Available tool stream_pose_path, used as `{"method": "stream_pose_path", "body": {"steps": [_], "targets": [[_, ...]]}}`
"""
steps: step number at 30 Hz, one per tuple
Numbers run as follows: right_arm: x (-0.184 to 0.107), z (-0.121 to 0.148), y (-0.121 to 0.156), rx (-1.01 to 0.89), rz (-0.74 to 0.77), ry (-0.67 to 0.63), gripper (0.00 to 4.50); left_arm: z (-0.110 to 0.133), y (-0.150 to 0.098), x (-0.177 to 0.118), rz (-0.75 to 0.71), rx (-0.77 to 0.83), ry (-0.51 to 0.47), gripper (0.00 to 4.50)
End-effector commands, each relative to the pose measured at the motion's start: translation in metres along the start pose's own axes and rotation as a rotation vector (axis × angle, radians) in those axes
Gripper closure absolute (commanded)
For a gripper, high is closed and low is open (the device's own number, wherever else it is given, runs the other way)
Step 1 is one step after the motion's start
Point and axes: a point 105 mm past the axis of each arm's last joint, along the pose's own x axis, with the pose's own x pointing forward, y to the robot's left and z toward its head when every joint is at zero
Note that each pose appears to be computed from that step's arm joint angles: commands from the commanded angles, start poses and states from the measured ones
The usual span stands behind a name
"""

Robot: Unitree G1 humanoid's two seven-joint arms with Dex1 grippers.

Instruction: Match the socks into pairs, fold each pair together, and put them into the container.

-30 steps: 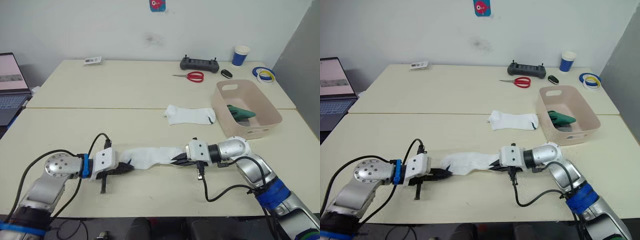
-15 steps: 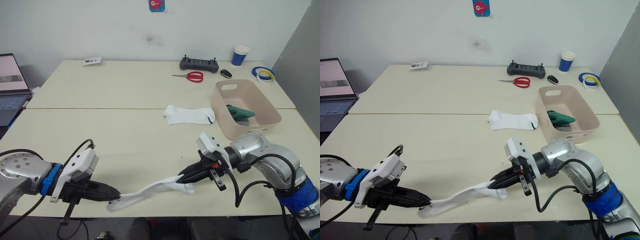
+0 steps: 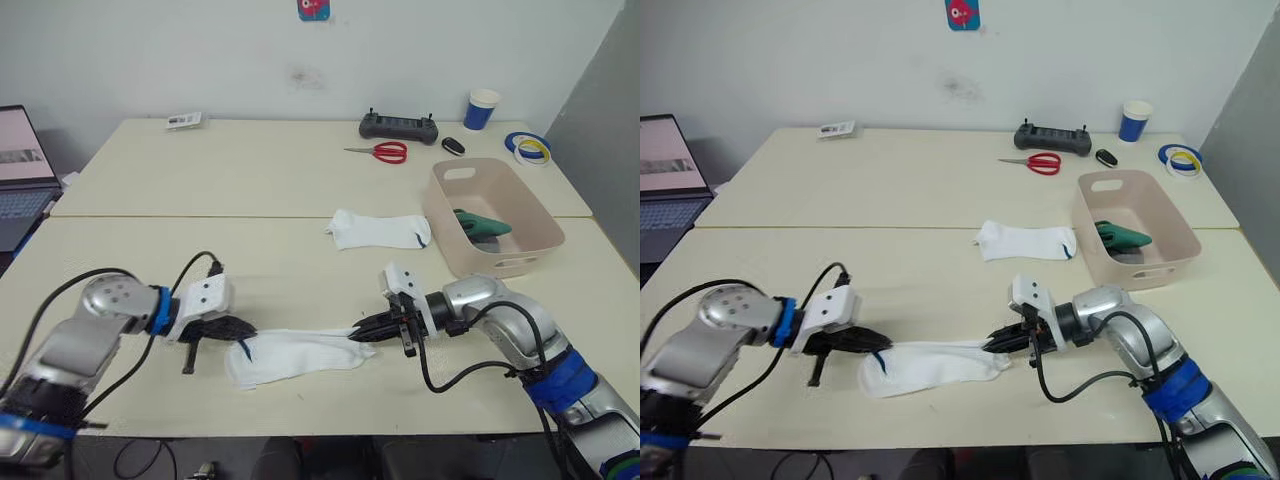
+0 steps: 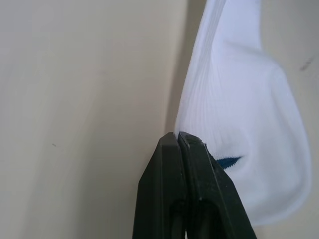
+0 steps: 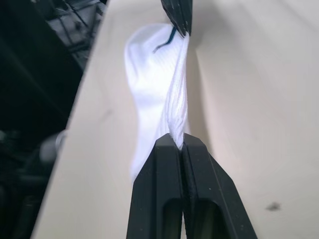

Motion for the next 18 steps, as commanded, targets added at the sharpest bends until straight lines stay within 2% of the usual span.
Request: {"method": "stream_pose_path", "body": {"steps": [1, 8, 12, 17, 18], "targets": [[-0.005, 0.010, -0.012, -0.057, -0.047, -0.009, 4.48, 0.004, 0.010, 0.006, 0.018, 0.060, 0.023, 4.50], [-0.014, -0.001, -0.036, -0.060, -0.152, 0.079, 4.48, 0.016, 0.029, 0.019, 0.089, 0.143, 0.015, 4.50], [-0.020, 0.000, -0.047, -0.075, -0.214, 0.078, 3.51, 0.023, 0.036, 0.017, 0.154, 0.172, -0.014, 3.63], [-0.035, 0.013, -0.057, -0.202, -0.306, 0.048, 1.72, 0.029, 0.044, -0.005, 0.274, 0.176, -0.069, 1.98], [-0.040, 0.016, -0.057, -0.225, -0.316, 0.034, 1.71, 0.030, 0.043, -0.012, 0.293, 0.172, -0.087, 1.67]]}}
